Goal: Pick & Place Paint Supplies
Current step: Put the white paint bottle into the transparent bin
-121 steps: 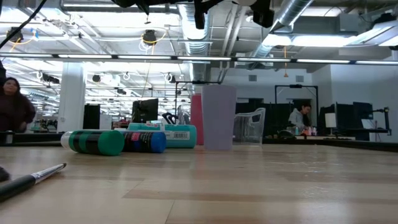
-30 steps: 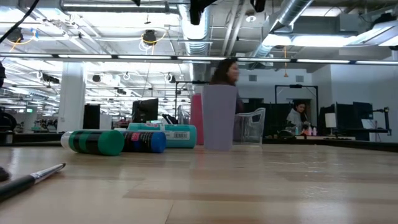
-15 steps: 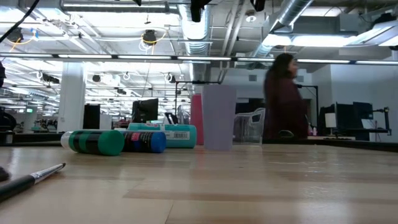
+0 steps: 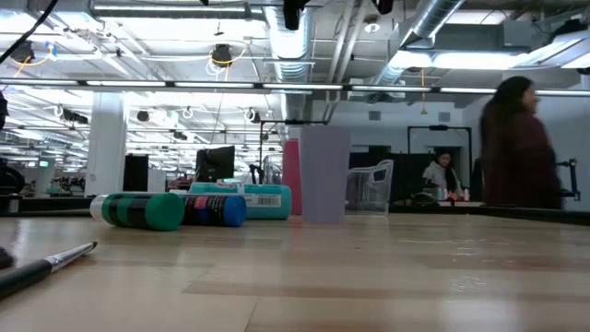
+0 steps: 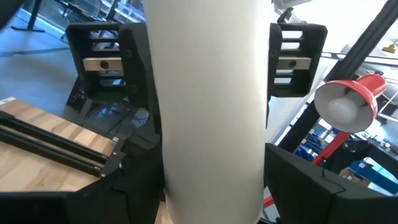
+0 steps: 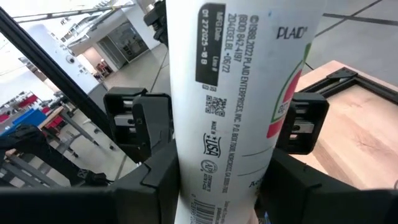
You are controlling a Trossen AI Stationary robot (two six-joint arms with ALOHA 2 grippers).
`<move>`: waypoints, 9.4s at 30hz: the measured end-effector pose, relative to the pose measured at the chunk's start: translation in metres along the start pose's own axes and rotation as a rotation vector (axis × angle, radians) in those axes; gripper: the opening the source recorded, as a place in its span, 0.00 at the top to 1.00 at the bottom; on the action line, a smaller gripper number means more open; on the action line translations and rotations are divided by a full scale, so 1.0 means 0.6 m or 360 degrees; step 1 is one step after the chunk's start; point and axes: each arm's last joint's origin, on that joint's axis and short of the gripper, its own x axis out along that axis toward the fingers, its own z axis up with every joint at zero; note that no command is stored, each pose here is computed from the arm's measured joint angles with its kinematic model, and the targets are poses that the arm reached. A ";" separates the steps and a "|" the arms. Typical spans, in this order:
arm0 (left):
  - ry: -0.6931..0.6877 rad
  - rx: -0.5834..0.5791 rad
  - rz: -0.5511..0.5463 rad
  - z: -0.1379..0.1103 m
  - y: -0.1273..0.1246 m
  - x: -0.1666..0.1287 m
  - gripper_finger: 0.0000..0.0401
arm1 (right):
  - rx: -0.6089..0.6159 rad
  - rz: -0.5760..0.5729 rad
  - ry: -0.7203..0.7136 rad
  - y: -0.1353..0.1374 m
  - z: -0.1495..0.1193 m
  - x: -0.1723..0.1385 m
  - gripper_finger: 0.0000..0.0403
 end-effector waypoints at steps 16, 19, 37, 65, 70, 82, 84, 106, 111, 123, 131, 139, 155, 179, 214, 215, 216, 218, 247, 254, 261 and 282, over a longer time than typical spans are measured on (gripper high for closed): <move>-0.0068 -0.0023 0.0008 0.006 -0.001 0.000 0.39 | -0.0002 -0.0042 -0.0021 -0.001 0.000 0.000 0.59; -0.0093 0.0003 0.0026 0.002 0.000 0.005 0.40 | -0.0003 -0.0038 -0.0022 0.000 0.000 0.000 0.58; -0.0063 -0.0028 -0.0029 0.001 0.016 0.034 0.41 | 0.0003 -0.0066 0.0018 -0.002 -0.004 0.000 0.58; 0.0092 -0.0069 -0.0036 -0.017 0.002 0.035 0.58 | 0.0163 0.0028 0.0103 -0.017 0.002 -0.010 0.46; 0.0230 -0.0124 -0.0039 -0.032 0.003 0.034 0.58 | 0.0200 0.0026 0.0147 -0.019 0.000 -0.012 0.42; 0.0328 -0.0144 -0.0085 -0.051 -0.018 0.037 0.58 | 0.0179 0.0057 0.0228 -0.014 0.013 -0.018 0.42; 0.0356 -0.0148 -0.0086 -0.056 -0.022 0.037 0.58 | 0.0177 0.0052 0.0243 -0.013 0.014 -0.019 0.42; 0.0448 -0.0190 -0.0076 -0.073 -0.026 0.038 0.58 | 0.0116 0.0037 0.0138 -0.006 0.025 -0.018 0.27; 0.0447 -0.0194 -0.0064 -0.074 -0.025 0.038 0.58 | 0.0138 0.0011 0.0247 -0.004 0.011 -0.019 0.24; 0.0419 -0.0182 -0.0046 -0.071 -0.024 0.039 0.58 | 0.0127 0.0030 0.0246 0.006 0.007 -0.017 0.23; 0.0411 -0.0177 -0.0036 -0.071 -0.024 0.039 0.58 | 0.0140 0.0019 0.0241 0.005 0.007 -0.017 0.27; 0.0408 -0.0178 -0.0029 -0.070 -0.023 0.039 0.58 | 0.0144 -0.0042 0.0243 0.001 0.004 -0.014 0.33; 0.0397 -0.0176 -0.0011 -0.068 -0.019 0.039 0.58 | 0.0154 -0.0071 0.0283 -0.001 -0.001 -0.015 0.52; 0.0570 -0.0241 0.0244 -0.036 0.016 -0.003 0.42 | 0.0125 -0.0436 0.0275 -0.010 -0.006 -0.055 0.50; 0.0462 0.0088 0.0619 0.046 0.027 -0.134 0.43 | -0.0088 -0.1354 0.0025 -0.125 -0.004 0.023 0.53; 0.0485 0.0077 0.0631 0.039 0.030 -0.136 0.43 | -0.0097 -0.1368 0.0026 -0.130 -0.005 0.028 0.53; 0.0499 0.0071 0.0634 0.034 0.032 -0.136 0.43 | -0.0122 -0.1404 0.0026 -0.135 -0.007 0.035 0.53; 0.0518 0.0065 0.0636 0.026 0.034 -0.137 0.43 | -0.0151 -0.1434 0.0023 -0.145 -0.011 0.049 0.53; 0.0502 0.0030 0.0557 0.026 0.015 -0.150 0.43 | -0.0256 -0.1651 0.0348 -0.272 -0.097 0.158 0.50; 0.0508 0.0029 0.0560 0.026 0.015 -0.151 0.43 | -0.0231 -0.1684 0.0269 -0.277 -0.098 0.165 0.53; 0.0507 0.0029 0.0559 0.026 0.015 -0.151 0.43 | -0.0221 -0.1700 0.0311 -0.287 -0.110 0.171 0.50; 0.0512 0.0051 0.0556 0.025 0.016 -0.150 0.43 | -0.0092 -0.1658 0.0248 -0.294 -0.152 0.168 0.48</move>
